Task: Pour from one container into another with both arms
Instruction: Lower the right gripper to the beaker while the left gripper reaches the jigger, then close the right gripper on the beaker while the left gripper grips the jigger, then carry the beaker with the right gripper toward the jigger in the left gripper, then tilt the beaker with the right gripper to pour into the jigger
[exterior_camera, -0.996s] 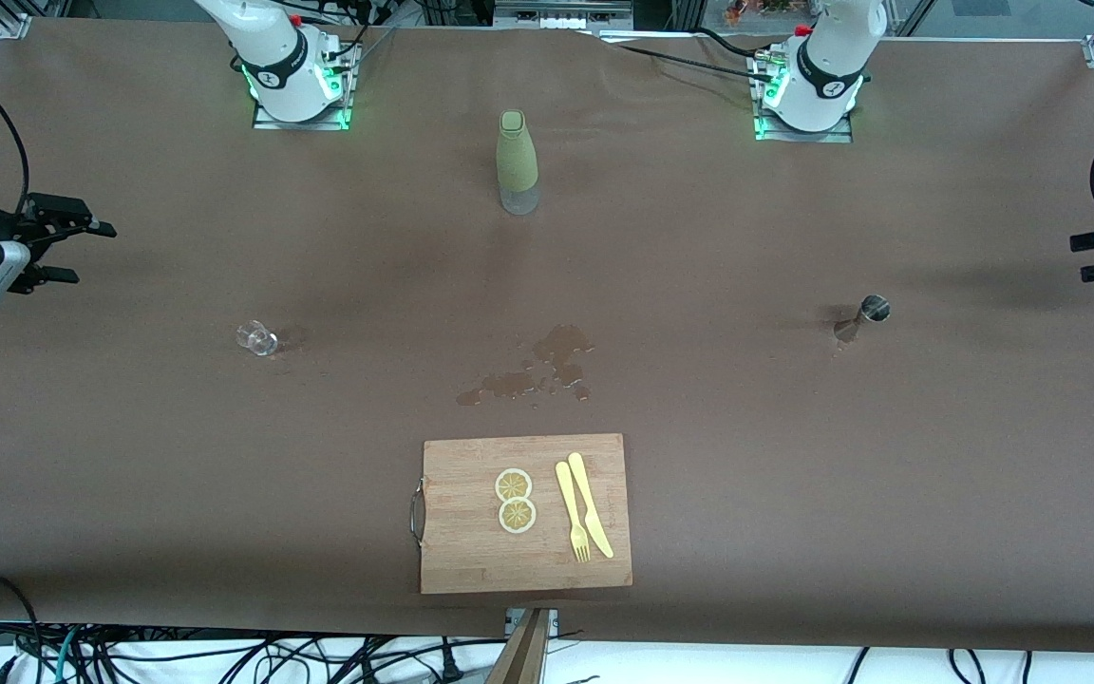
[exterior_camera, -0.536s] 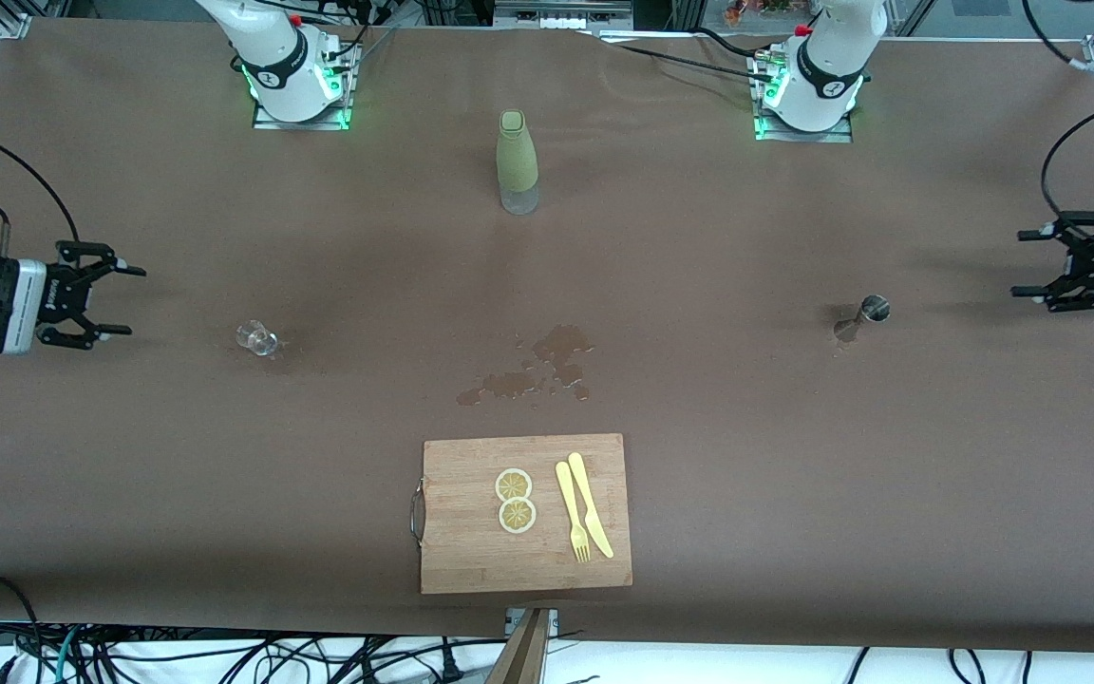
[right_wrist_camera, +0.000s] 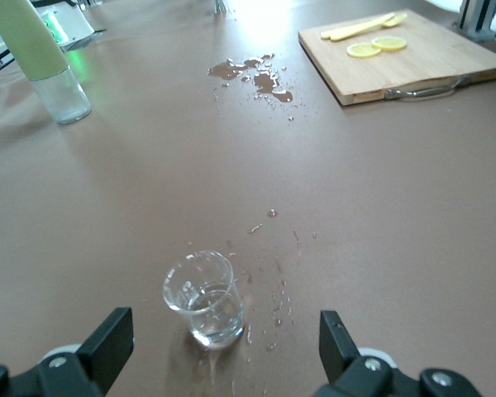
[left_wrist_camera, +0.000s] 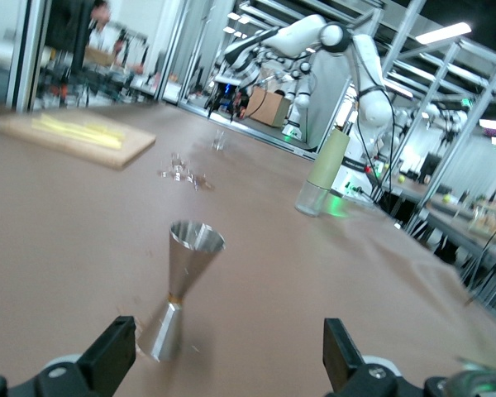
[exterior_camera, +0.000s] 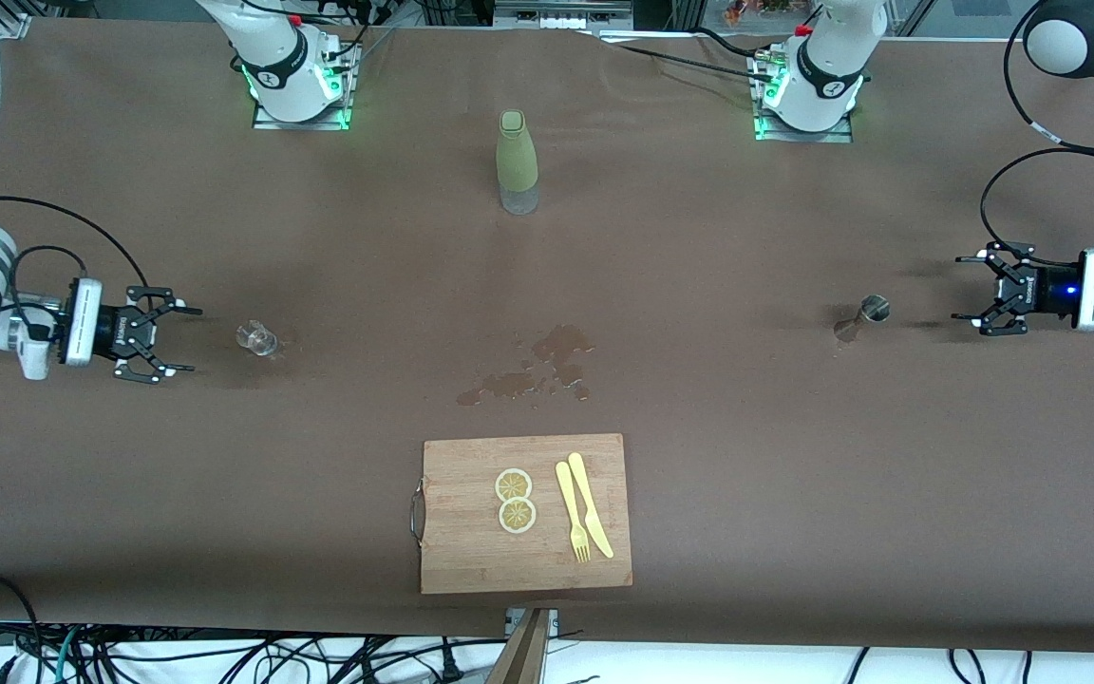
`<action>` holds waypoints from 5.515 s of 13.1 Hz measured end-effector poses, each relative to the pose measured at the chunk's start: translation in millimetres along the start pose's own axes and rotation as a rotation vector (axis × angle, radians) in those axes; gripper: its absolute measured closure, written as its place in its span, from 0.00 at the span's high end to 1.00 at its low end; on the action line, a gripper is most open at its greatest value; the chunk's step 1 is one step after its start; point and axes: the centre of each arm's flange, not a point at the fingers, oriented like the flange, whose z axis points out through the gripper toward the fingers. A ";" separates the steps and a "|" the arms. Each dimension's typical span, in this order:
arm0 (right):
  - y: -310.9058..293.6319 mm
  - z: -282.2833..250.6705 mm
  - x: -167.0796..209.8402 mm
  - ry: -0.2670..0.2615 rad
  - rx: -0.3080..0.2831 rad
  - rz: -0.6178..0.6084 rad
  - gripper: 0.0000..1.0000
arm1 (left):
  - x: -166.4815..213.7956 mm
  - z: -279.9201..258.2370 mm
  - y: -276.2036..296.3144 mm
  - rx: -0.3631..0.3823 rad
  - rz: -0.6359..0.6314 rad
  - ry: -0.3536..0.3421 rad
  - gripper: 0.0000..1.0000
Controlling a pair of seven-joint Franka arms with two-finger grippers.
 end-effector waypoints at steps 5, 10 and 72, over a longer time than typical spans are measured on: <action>-4.6 51.4 -49.0 0.119 -0.023 -0.042 1.00 | -34.7 55.0 -34.7 0.009 0.187 0.098 1.00; -14.0 98.6 -54.8 0.214 -0.017 -0.047 1.00 | -48.4 84.6 -51.2 -0.014 0.254 0.096 1.00; 22.7 448.0 414.2 -0.262 -0.069 -0.145 0.14 | 98.0 614.9 -149.5 -0.059 0.143 0.120 0.21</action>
